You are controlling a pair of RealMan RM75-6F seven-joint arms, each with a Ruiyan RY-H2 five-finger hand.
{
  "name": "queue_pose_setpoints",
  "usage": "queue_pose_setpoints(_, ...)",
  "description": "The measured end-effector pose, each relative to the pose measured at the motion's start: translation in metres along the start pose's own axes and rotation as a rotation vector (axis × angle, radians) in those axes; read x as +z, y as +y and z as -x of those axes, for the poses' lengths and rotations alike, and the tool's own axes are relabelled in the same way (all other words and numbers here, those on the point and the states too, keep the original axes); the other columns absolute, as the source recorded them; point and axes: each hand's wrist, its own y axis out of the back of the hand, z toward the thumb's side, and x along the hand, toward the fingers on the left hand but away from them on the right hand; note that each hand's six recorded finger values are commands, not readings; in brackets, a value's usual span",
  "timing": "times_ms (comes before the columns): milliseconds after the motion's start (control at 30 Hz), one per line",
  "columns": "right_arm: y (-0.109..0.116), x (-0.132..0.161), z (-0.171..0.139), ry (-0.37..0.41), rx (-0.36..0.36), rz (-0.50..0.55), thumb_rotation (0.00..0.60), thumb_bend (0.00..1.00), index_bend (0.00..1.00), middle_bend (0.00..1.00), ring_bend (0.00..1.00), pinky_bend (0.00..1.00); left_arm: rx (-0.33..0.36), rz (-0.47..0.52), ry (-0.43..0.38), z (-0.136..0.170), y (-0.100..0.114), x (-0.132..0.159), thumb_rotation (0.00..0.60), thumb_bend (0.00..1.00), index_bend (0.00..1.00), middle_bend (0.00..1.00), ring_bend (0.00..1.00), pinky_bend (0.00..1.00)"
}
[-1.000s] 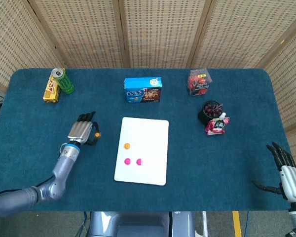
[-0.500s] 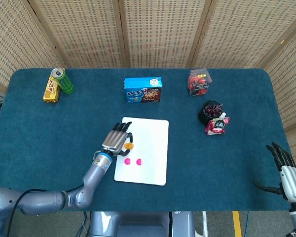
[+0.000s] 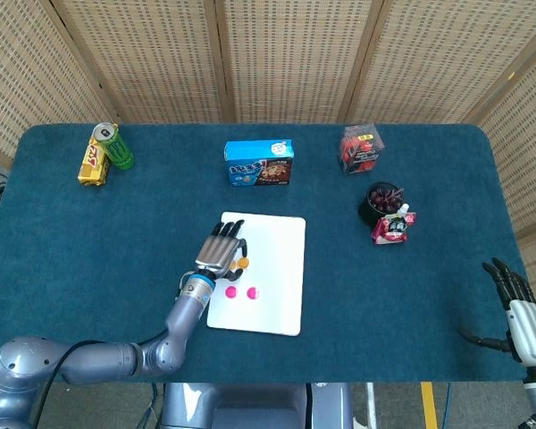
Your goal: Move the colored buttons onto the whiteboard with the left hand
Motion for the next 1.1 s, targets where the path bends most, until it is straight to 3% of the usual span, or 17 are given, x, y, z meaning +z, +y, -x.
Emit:
queue_pose_setpoints(233,0.000,0.000,0.000,0.000,0.000,0.004,0.600,0.04,0.00,0.00,0.00,0.00,-0.001,-0.001,0.005,-0.002,-0.002,0.001,0.600,0.33,0.50,0.00,0.00,0.00)
queue_pose_setpoints(367,0.000,0.000,0.000,0.000,0.000,0.005,0.600,0.04,0.00,0.00,0.00,0.00,-0.010,0.003,0.002,-0.003,-0.004,0.003,0.600,0.32,0.41,0.00,0.00,0.00)
queue_pose_setpoints(700,0.000,0.000,0.000,0.001,-0.001,0.005,0.600,0.04,0.00,0.00,0.00,0.00,-0.004,0.010,0.000,-0.003,-0.003,0.004,0.600,0.31,0.29,0.00,0.00,0.00)
queue_pose_setpoints(867,0.000,-0.001,0.000,0.001,0.002,0.002,0.600,0.04,0.00,0.00,0.00,0.00,0.013,0.041,-0.031,0.003,0.007,0.007,0.600,0.30,0.16,0.00,0.00,0.00)
queue_pose_setpoints(1000,0.000,0.000,0.000,0.001,0.001,-0.001,0.600,0.04,0.00,0.00,0.00,0.00,0.054,0.048,-0.072,0.018,0.026,0.005,0.600,0.24,0.05,0.00,0.00,0.00)
queue_pose_setpoints(1100,0.000,0.000,0.000,0.000,-0.001,-0.002,0.600,0.04,0.00,0.00,0.00,0.00,0.098,0.034,-0.086,0.033,0.045,-0.005,0.600,0.10,0.00,0.00,0.00,0.00)
